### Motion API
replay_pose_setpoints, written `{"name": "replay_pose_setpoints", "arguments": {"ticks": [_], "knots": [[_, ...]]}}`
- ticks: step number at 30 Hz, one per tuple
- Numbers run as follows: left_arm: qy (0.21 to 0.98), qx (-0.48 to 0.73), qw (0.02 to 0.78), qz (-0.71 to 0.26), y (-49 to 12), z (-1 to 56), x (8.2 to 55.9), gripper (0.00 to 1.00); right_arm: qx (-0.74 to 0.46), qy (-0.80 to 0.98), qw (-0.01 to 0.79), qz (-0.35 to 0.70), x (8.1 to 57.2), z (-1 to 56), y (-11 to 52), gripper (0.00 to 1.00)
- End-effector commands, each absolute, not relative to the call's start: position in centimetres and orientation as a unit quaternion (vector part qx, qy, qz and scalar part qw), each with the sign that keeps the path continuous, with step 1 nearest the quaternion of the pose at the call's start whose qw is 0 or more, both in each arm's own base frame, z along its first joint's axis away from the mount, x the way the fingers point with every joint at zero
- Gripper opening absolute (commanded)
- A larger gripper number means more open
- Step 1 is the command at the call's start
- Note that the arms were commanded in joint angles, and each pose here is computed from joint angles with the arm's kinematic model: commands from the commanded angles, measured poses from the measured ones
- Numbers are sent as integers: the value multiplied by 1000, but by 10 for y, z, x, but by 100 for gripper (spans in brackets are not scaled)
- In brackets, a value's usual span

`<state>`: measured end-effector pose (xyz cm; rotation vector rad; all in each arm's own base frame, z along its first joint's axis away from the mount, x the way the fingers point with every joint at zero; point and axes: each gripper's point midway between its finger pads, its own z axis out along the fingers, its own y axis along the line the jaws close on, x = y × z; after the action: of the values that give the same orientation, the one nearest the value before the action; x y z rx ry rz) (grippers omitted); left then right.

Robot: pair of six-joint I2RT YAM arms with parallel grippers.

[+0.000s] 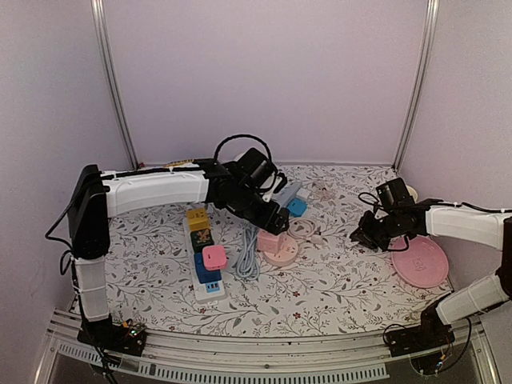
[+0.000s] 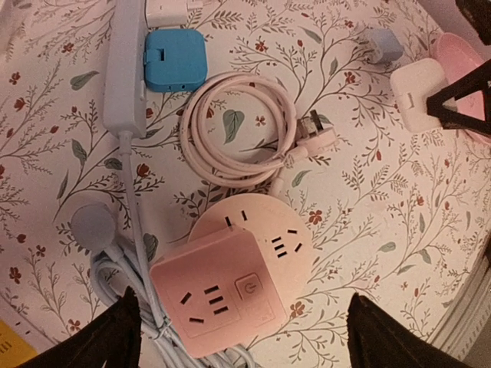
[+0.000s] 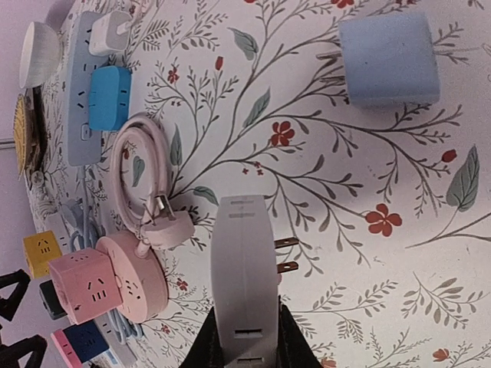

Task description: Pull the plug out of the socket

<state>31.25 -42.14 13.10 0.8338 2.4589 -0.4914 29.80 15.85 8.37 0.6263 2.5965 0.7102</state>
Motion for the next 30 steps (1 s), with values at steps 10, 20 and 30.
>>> {"name": "replay_pose_setpoints", "arguments": {"ticks": [10,20,30], "knots": [[892,296,280,-194,-413,172,315,93,233,946,141,175,273,50,126,14],[895,291,279,-192,-408,170,312,93,227,951,133,160,271,49,123,37],[896,289,274,-196,-407,164,310,93,219,948,168,156,282,85,119,56]]}}
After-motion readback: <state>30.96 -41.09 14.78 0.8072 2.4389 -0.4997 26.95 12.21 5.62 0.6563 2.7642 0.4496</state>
